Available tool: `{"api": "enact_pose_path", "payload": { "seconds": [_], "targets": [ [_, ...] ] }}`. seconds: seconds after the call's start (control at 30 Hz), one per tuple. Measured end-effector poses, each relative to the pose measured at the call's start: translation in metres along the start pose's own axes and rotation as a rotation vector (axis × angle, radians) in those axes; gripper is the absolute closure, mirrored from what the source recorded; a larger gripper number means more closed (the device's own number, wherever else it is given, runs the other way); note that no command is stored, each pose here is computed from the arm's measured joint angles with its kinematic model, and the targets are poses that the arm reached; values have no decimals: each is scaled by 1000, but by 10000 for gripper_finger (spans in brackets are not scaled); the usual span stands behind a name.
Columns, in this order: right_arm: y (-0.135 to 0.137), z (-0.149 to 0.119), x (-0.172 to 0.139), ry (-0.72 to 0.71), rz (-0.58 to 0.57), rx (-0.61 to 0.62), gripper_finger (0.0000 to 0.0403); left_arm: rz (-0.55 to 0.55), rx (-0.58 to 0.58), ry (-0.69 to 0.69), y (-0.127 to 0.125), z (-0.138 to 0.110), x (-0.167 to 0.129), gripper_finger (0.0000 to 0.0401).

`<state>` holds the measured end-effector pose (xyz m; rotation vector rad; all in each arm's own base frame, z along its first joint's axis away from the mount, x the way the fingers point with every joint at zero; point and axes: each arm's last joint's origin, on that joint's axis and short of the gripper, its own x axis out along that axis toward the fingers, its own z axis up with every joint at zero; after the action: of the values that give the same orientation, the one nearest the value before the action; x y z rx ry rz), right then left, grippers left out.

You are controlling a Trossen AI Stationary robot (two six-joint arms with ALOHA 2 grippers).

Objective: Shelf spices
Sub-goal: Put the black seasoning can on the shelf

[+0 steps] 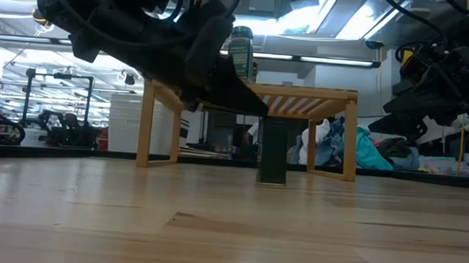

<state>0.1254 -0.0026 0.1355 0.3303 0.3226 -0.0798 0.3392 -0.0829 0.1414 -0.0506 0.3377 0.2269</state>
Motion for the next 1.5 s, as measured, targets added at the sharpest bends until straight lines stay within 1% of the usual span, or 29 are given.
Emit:
{"api": "enact_pose_path", "payload": {
  "seconds": [0.13, 0.23, 0.33, 0.43, 0.5, 0.6, 0.7, 0.87, 1.0, 1.13, 1.27, 1.5],
  "targets": [
    [0, 0, 0, -1, 0, 0, 91, 4, 17, -17, 2, 2, 1, 401],
    [0, 0, 0, -2, 0, 0, 91, 2, 66, -51, 0, 6, 0, 401],
    [0, 0, 0, -1, 0, 0, 91, 38, 117, -100, -3, 14, -6, 401],
    [0, 0, 0, 2, -1, 0, 91, 85, 147, -59, -4, 14, -12, 401],
    [0, 0, 0, 2, -1, 0, 91, 102, 130, 7, -4, 8, -14, 401],
    [0, 0, 0, 2, -1, 0, 91, 115, 69, 99, -4, -3, -16, 401],
    [0, 0, 0, 2, -1, 0, 91, 123, 28, 148, -5, -12, -16, 401],
    [0, 0, 0, 2, -1, -3, 91, 120, 13, 163, -5, -21, -9, 401],
    [0, 0, 0, 1, -1, -4, 91, 95, -14, 157, -4, -31, 1, 401],
    [0, 0, 0, 1, -1, -5, 91, 106, -14, 163, -2, -36, 8, 401],
    [0, 0, 0, 1, -1, -14, 91, 95, 0, 145, -3, -31, 13, 401],
    [0, 0, 0, 0, 0, -21, 91, 16, 21, 158, -4, -28, 31, 401]
  ]
}}
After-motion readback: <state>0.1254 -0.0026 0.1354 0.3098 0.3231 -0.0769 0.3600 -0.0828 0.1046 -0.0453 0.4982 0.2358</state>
